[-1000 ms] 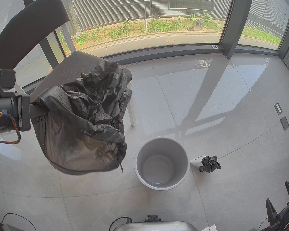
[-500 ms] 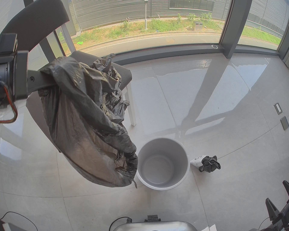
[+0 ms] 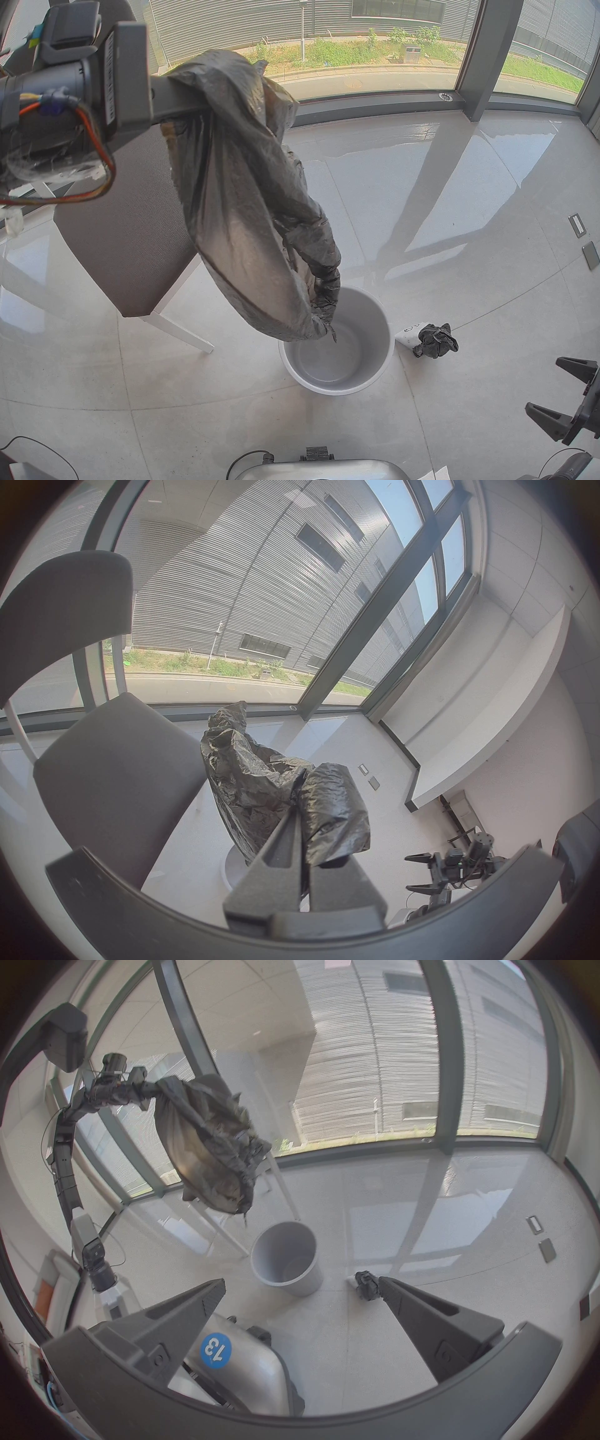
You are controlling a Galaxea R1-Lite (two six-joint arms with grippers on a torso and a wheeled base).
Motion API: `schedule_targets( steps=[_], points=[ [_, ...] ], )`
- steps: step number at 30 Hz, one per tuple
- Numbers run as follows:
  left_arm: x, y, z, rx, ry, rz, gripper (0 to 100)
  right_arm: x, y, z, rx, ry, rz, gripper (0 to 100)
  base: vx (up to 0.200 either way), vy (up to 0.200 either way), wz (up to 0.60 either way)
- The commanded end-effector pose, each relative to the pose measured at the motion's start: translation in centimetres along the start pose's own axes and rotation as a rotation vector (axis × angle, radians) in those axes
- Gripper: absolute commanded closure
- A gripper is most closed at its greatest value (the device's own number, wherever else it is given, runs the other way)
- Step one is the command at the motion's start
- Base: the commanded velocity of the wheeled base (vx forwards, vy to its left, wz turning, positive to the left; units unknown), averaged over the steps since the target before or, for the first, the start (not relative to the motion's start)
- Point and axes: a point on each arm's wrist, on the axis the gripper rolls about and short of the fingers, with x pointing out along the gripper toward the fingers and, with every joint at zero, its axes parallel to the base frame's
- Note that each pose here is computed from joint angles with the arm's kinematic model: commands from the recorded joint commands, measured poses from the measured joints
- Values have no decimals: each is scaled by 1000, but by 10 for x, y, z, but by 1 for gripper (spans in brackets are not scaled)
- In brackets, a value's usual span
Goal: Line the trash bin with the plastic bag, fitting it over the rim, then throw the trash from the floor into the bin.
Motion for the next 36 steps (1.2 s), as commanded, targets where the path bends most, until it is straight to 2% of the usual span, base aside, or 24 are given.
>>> schedule_targets(
  steps=[1, 4, 7, 12, 18, 25, 32, 36],
  points=[
    [17, -12, -7, 2, 13, -47, 100, 48, -6, -1, 0, 200, 108, 0, 0, 0, 0],
    [16, -11, -8, -7, 14, -52, 100, 61, -8, 4, 14, 219, 110, 0, 0, 0, 0],
    [16, -15, -7, -33, 6, -68, 100, 92, -14, 16, 24, 273, 118, 0, 0, 0, 0],
    [22, -17, -4, -51, -35, -72, 100, 132, -11, 36, 5, 240, 172, 0, 0, 0, 0],
    [17, -17, -1, -56, -48, -77, 100, 170, -2, 50, -22, 248, 229, 0, 0, 0, 0],
    [17, -19, 0, -60, -61, -91, 100, 215, 11, 75, -45, 207, 276, 0, 0, 0, 0],
    [20, -21, 1, -78, -81, -101, 100, 224, 28, 79, -39, 204, 332, 0, 0, 0, 0],
    [19, -23, 2, -79, -82, -111, 100, 234, 36, 86, -17, 162, 351, 0, 0, 0, 0]
  ],
)
